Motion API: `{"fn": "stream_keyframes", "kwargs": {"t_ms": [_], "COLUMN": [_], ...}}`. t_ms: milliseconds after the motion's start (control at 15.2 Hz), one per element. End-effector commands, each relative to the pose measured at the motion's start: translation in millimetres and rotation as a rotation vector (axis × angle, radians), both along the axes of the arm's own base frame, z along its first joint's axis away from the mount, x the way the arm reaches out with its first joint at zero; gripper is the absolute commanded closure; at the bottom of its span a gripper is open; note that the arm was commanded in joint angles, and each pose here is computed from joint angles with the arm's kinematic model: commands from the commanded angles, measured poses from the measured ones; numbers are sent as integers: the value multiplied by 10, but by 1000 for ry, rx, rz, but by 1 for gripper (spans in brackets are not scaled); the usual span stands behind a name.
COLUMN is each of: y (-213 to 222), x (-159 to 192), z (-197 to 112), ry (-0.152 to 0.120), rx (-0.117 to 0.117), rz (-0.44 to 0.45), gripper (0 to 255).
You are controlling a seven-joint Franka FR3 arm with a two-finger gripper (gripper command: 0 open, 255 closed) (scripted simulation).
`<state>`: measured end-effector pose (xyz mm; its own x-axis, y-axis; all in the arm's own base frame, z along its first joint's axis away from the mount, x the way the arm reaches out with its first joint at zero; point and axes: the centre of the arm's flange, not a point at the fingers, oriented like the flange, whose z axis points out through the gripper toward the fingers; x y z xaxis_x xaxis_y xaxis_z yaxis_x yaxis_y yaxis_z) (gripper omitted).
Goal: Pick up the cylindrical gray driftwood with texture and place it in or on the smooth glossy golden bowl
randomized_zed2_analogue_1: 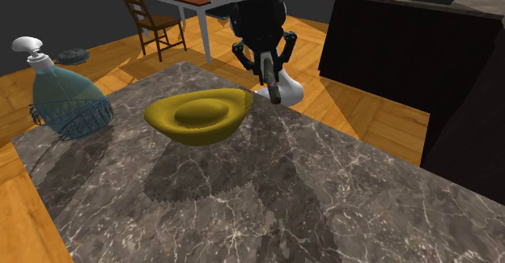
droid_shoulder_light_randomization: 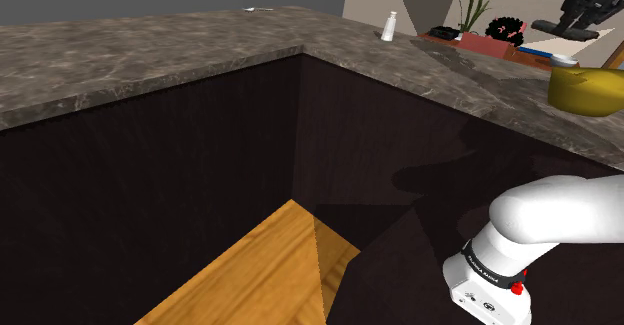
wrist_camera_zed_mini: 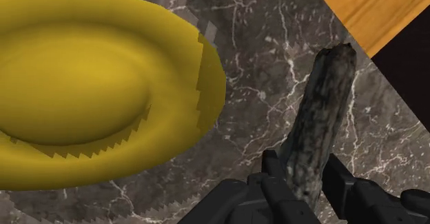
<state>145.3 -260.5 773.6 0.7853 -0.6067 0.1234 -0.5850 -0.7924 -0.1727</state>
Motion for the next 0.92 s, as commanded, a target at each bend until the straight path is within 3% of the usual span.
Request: {"fn": "stream_keyframes", "kwargs": {"t_ms": [0,726,858], "y": [-202,-1281,-1281], "x": [-193,-1169,-1169], "z": [7,-30,-136], "ry": [1,1,1], "rx": [0,0,0], "rz": [1,1,1], "gripper": [255,255,255]}}
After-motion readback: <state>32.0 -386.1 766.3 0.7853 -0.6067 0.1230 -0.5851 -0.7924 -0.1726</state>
